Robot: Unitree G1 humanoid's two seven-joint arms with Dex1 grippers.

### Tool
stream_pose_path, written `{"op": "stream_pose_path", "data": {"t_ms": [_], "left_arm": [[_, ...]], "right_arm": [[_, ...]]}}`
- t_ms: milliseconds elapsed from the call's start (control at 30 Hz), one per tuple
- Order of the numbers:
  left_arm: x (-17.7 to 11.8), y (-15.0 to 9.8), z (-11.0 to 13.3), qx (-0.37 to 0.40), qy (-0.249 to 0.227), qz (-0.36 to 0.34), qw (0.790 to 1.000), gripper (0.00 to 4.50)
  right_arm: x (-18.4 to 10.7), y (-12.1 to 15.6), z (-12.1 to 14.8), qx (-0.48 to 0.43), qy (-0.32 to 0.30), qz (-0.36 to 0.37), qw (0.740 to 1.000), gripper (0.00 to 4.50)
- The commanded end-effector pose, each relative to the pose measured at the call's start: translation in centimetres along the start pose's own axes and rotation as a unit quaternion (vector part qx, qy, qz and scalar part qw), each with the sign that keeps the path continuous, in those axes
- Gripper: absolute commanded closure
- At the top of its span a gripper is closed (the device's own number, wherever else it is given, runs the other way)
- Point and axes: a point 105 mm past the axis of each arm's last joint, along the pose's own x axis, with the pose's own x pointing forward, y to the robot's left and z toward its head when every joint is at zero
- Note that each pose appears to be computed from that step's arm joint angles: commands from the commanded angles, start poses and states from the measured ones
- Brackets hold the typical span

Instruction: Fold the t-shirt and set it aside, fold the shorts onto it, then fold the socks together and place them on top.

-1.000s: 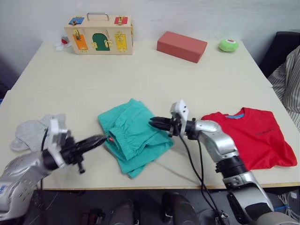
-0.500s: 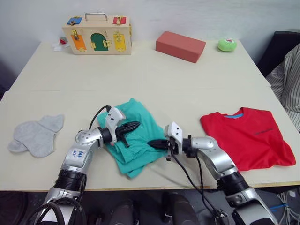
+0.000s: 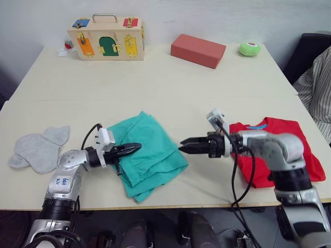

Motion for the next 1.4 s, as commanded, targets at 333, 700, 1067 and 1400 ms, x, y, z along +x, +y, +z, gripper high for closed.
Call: {"op": "stream_pose_path", "data": {"t_ms": [333,700,1067,1400], "left_arm": [[-0.8,-1.0,-1.1,0.005,-0.006,0.036,0.999,4.50],[-1.6,-0.6,-2.0,0.016,-0.001,0.045,0.999,4.50],[-0.7,-2.6,3.5,-0.035,-0.109,0.011,0.993,3.34],[1.0,-5.7,4.6,-0.070,-0.119,-0.050,0.989,0.35]], "right_arm": [[8.4,-1.7,0.2,0.062,0.082,0.008,0.995,0.43],[9.4,-0.8,1.6,0.080,0.045,0.043,0.995,4.02],[-2.4,5.0,2.6,-0.012,0.050,0.061,0.997,4.50],[-16.4,6.7,1.7,-0.029,0.026,-0.105,0.994,4.50]]}}
